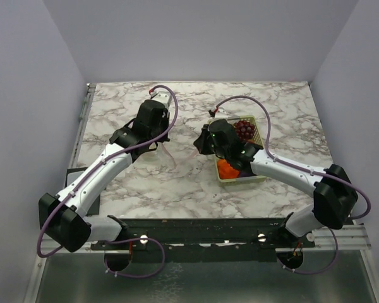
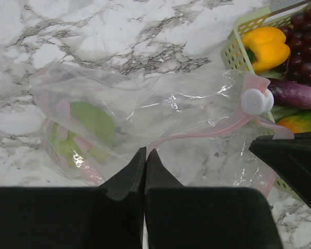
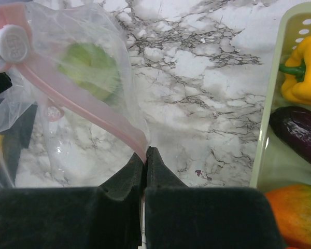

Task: Place the food in the zip-top bag and seal the zipper
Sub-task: Adjust the zipper food storage bag at the center of the board, then pick up the fake vegetable from the bin.

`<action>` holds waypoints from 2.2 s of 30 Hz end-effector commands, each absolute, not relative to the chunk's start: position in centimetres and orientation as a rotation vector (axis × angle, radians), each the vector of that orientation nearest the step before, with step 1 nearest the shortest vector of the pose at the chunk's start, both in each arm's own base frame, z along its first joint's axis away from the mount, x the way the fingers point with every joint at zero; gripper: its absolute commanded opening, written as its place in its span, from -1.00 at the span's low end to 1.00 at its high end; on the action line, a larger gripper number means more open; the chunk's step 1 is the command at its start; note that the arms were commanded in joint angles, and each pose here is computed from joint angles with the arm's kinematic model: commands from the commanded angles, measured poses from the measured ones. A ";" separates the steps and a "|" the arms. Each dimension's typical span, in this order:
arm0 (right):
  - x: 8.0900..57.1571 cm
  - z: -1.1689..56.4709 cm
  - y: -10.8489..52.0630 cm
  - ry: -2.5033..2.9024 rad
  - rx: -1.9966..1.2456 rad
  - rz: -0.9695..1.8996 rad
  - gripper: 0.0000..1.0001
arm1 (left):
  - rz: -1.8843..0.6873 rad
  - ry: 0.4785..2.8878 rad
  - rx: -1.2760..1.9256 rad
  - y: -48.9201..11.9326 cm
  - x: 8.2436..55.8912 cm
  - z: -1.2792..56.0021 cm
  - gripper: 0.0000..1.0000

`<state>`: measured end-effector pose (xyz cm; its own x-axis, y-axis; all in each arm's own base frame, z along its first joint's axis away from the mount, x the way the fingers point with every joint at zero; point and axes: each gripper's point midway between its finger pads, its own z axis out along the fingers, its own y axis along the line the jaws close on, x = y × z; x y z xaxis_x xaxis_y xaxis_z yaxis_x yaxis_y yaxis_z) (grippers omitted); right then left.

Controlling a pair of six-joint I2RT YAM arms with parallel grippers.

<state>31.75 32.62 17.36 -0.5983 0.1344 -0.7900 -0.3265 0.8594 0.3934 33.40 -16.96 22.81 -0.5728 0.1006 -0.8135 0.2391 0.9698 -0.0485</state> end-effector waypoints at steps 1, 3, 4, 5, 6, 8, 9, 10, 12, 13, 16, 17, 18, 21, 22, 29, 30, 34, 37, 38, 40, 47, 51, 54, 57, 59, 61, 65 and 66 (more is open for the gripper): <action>32.0 17.5 31.1 2.112 -0.080 0.590 -0.98 | -0.320 2.147 0.278 -18.5 32.7 23.5 -1.00; 31.8 17.8 31.2 2.109 -0.086 0.604 -0.96 | -0.334 2.147 0.282 -18.7 32.7 23.5 -1.00; 31.7 18.0 31.3 2.107 -0.092 0.615 -0.90 | -0.337 2.150 0.281 -18.7 32.7 23.4 -1.00; 31.6 18.2 31.4 2.104 -0.097 0.626 -0.83 | -0.338 2.154 0.282 -18.8 32.6 23.2 -1.00; 31.6 18.5 31.5 2.100 -0.099 0.635 -0.78 | -0.338 2.154 0.283 -18.8 32.7 23.2 -1.00; 31.5 19.0 31.6 2.095 -0.109 0.646 -0.67 | -0.338 2.156 0.282 -18.8 32.7 23.1 -1.00; 31.4 19.3 31.6 2.091 -0.113 0.650 -0.60 | -0.339 2.157 0.279 -18.8 32.7 23.1 -1.00; 31.3 19.6 31.7 2.088 -0.119 0.654 -0.54 | -0.339 2.156 0.278 -18.8 32.7 23.1 -1.00; 31.1 20.2 31.7 2.082 -0.134 0.666 -0.43 | -0.338 2.156 0.270 -18.8 32.7 23.1 -1.00; 30.9 20.5 31.7 2.078 -0.146 0.673 -0.38 | -0.339 2.157 0.269 -18.8 32.7 23.1 -1.00; 30.4 21.8 31.5 2.061 -0.169 0.694 -0.18 | -0.345 2.157 0.262 -18.9 32.7 23.0 -1.00; 30.1 22.2 31.3 2.056 -0.178 0.700 -0.12 | -0.345 2.156 0.261 -18.9 32.8 23.0 -1.00; 29.9 22.6 31.1 2.053 -0.186 0.698 -0.07 | -0.345 2.158 0.260 -18.9 32.8 22.9 -1.00; 29.2 23.5 30.2 2.048 -0.210 0.681 0.05 | -0.341 2.158 0.258 -18.8 32.8 22.9 -1.00; 29.0 23.8 29.7 2.048 -0.214 0.668 0.07 | -0.341 2.158 0.256 -18.8 32.8 22.9 -1.00; 27.4 24.2 25.4 2.095 -0.209 0.504 0.24 | -0.342 2.160 0.251 -18.8 32.8 22.9 -1.00; 27.2 24.3 24.6 2.095 -0.201 0.480 0.29 | -0.340 2.159 0.251 -18.8 32.8 22.9 -1.00; 26.2 23.7 22.1 2.115 -0.174 0.402 0.49 | -0.334 2.160 0.246 -18.7 32.9 22.8 -1.00; 25.4 22.8 20.8 2.149 -0.163 0.356 0.57 | -0.330 2.160 0.246 -18.7 32.9 22.7 -1.00; 25.2 22.4 20.5 2.163 -0.165 0.346 0.60 | -0.328 2.161 0.244 -18.6 32.9 22.7 -1.00; 24.7 21.6 20.1 2.195 -0.168 0.329 0.69 | -0.325 2.161 0.242 -18.6 32.9 22.7 -1.00; 23.9 18.4 19.5 2.289 -0.178 0.273 0.89 | -0.323 2.158 0.239 -18.5 32.9 22.8 -1.00; 23.8 16.8 19.5 2.326 -0.191 0.238 0.94 | -0.323 2.156 0.240 -18.5 32.9 22.9 -1.00; 23.8 15.3 19.5 2.361 -0.210 0.212 0.95 | -0.326 2.153 0.241 -18.5 32.8 23.0 -1.00; 23.7 14.1 19.7 2.394 -0.225 0.198 0.96 | -0.321 2.153 0.237 -18.3 32.7 22.9 -1.00; 23.8 13.5 19.7 2.407 -0.225 0.188 0.97 | -0.319 2.150 0.238 -18.3 32.8 23.0 -1.00; 23.8 13.0 19.8 2.416 -0.226 0.188 0.97 | -0.322 2.149 0.236 -18.3 32.7 23.0 -1.00; 23.8 12.0 19.8 2.439 -0.233 0.182 0.97 | -0.325 2.151 0.239 -18.4 32.7 23.0 -1.00; 23.8 11.8 19.8 2.444 -0.234 0.178 0.97 | -0.326 2.151 0.239 -18.4 32.7 23.0 -1.00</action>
<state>23.71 19.72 12.78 -0.7487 -0.1286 -0.6503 -0.2217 0.9731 0.0629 32.78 -18.73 22.49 -0.5751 0.0672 -0.8153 0.3011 0.9440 -0.1347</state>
